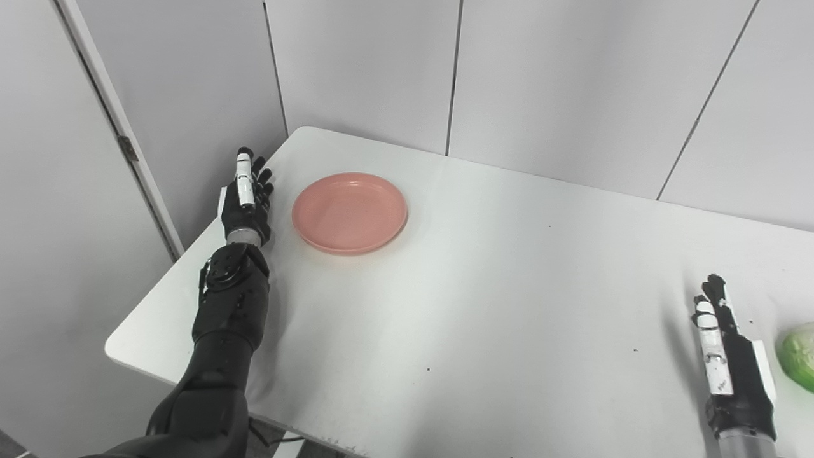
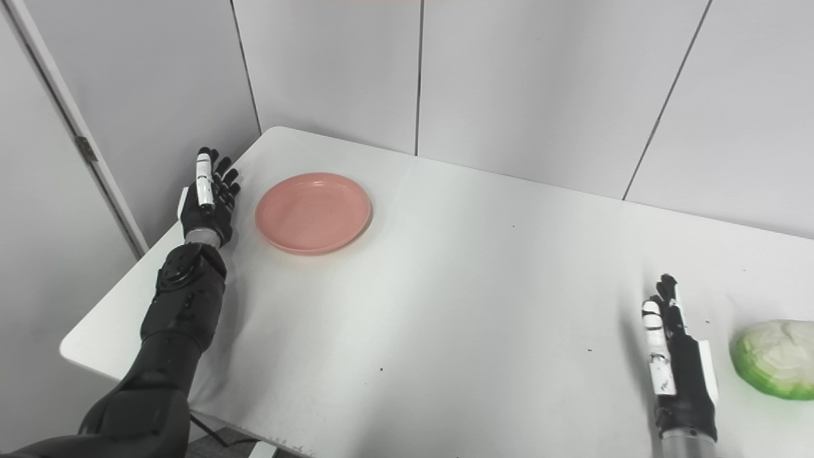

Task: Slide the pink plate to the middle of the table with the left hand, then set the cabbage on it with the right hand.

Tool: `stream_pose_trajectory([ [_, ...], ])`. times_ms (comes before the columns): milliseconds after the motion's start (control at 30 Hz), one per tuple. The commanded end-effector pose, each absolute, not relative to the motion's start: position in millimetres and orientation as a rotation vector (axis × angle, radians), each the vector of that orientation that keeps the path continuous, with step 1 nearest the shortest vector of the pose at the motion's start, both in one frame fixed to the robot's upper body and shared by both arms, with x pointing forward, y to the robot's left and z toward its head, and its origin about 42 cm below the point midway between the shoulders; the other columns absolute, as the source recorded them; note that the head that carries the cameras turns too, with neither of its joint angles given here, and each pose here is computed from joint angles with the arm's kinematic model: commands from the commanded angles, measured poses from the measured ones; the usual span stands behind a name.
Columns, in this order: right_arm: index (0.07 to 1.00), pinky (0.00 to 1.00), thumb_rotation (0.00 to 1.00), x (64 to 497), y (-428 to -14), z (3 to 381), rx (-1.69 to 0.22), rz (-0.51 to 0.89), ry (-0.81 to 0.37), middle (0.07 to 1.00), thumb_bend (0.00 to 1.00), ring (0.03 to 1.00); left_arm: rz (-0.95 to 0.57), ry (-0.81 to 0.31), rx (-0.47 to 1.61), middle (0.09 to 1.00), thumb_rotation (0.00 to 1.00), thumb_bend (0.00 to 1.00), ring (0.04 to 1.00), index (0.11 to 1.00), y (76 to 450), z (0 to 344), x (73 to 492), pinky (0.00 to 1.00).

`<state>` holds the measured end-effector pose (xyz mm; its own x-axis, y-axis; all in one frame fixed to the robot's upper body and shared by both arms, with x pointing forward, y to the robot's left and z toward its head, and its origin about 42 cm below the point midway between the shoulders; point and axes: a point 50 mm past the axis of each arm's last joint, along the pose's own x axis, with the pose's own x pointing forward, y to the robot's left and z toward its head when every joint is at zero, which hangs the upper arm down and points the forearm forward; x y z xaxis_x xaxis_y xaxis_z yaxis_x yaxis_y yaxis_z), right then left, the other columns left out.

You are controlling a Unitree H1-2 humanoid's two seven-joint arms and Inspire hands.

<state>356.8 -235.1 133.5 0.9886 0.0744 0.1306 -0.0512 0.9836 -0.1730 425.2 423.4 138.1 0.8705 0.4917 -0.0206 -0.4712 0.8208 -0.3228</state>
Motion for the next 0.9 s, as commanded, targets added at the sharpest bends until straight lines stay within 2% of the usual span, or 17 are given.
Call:
stream_pose_trajectory([
  [0, 0.980, 0.95, 1.00, 357.9, -233.8, 142.5, -0.174, 0.056, -0.177, 0.979, 0.10, 0.963, 0.484, -0.144, -0.315, 0.956, 1.00, 0.41, 0.957, 0.953, 426.7, 166.5, 441.0, 1.00],
  [433, 0.976, 0.97, 1.00, 356.9, -231.6, 143.0, -0.165, 0.051, -0.167, 0.976, 0.12, 0.967, 0.415, -0.097, -0.363, 0.965, 1.00, 0.41, 0.974, 0.964, 397.2, 146.6, 446.0, 0.99],
  [867, 0.977, 0.96, 1.00, 357.6, -230.3, 142.5, -0.164, 0.053, -0.169, 0.975, 0.13, 0.960, 0.292, -0.035, -0.407, 0.948, 1.00, 0.41, 0.945, 0.937, 353.7, 130.2, 448.8, 0.93],
])
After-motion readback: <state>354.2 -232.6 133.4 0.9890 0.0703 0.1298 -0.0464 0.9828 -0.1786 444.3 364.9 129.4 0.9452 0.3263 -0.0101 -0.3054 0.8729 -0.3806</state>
